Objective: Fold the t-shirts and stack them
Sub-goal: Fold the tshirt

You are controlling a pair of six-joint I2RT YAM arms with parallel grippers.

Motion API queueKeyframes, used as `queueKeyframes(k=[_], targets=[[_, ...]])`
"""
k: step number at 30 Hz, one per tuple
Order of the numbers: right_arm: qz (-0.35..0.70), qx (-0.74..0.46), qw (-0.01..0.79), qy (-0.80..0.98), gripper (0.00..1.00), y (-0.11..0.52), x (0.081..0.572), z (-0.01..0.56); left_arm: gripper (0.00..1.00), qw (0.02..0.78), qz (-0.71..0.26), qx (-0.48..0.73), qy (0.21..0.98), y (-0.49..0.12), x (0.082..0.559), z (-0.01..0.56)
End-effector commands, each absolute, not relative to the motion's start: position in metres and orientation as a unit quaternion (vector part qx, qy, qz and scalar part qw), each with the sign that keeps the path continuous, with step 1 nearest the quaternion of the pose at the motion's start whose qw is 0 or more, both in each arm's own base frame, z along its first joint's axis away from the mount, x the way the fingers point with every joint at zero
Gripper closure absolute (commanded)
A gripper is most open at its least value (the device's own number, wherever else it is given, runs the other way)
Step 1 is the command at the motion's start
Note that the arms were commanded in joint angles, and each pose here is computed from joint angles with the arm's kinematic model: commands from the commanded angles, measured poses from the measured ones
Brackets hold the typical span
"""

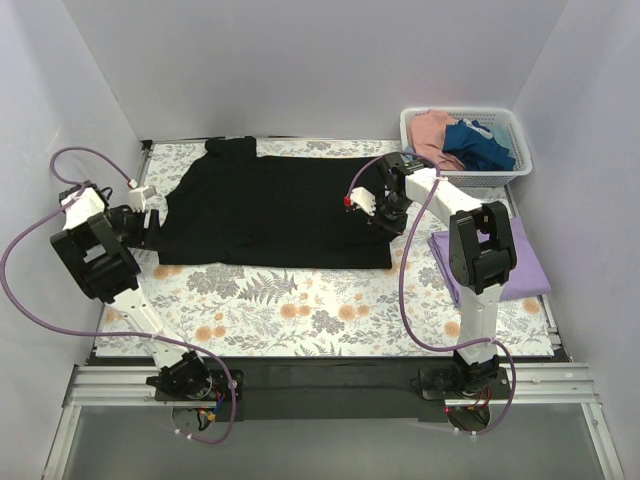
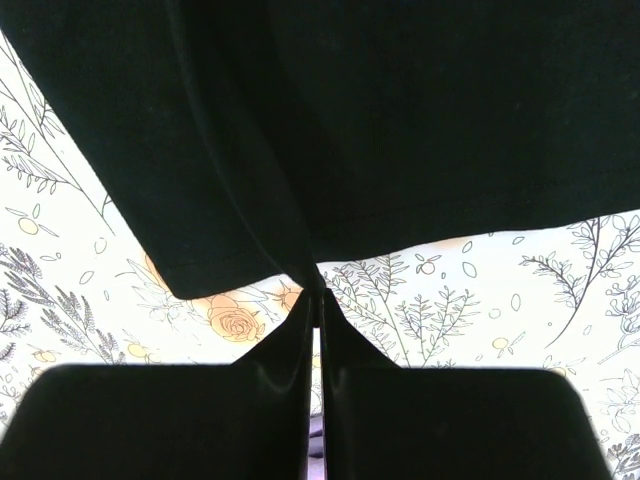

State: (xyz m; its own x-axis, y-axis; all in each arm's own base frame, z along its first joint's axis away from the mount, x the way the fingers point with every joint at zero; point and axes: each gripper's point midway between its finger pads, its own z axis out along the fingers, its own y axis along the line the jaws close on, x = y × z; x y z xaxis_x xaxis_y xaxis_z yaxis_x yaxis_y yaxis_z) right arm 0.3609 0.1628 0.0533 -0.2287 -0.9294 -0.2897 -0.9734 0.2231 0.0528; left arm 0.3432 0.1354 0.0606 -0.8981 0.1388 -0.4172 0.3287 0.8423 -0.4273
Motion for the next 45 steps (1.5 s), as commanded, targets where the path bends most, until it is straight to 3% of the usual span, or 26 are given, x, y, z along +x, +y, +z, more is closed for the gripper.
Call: queueKeyframes(k=[1, 3, 6, 8, 10, 15, 22, 37, 45], targets=[[0.112, -0.613, 0.102, 0.775, 0.99, 0.164, 0.366, 0.059, 0.44, 0.194, -0.254, 0.122, 0.940, 0.129, 0.348, 0.057], [0.110, -0.614, 0.102, 0.775, 0.99, 0.164, 0.367, 0.060, 0.47, 0.189, -0.247, 0.132, 0.941, 0.123, 0.351, 0.053], [0.110, -0.614, 0.100, 0.776, 0.99, 0.163, 0.366, 0.059, 0.67, 0.188, -0.235, 0.148, 0.942, 0.118, 0.357, 0.051], [0.109, -0.614, 0.098, 0.775, 0.99, 0.162, 0.366, 0.059, 0.72, 0.189, -0.216, 0.145, 0.947, 0.122, 0.365, 0.049], [0.107, -0.614, 0.098, 0.776, 0.99, 0.162, 0.367, 0.058, 0.69, 0.179, -0.206, 0.143, 0.951, 0.126, 0.368, 0.040], [0.106, -0.615, 0.096, 0.775, 0.99, 0.161, 0.367, 0.058, 0.48, 0.192, -0.198, 0.144, 0.950, 0.134, 0.384, 0.051], [0.107, -0.616, 0.097, 0.774, 0.99, 0.162, 0.368, 0.059, 0.39, 0.236, -0.208, 0.171, 0.934, 0.127, 0.414, 0.086], [0.109, -0.614, 0.094, 0.776, 0.99, 0.163, 0.369, 0.058, 0.42, 0.287, -0.163, 0.275, 0.903, 0.059, 0.510, 0.081], [0.111, -0.614, 0.090, 0.777, 0.99, 0.163, 0.369, 0.056, 0.43, 0.284, -0.132, 0.303, 0.900, 0.049, 0.532, 0.057]])
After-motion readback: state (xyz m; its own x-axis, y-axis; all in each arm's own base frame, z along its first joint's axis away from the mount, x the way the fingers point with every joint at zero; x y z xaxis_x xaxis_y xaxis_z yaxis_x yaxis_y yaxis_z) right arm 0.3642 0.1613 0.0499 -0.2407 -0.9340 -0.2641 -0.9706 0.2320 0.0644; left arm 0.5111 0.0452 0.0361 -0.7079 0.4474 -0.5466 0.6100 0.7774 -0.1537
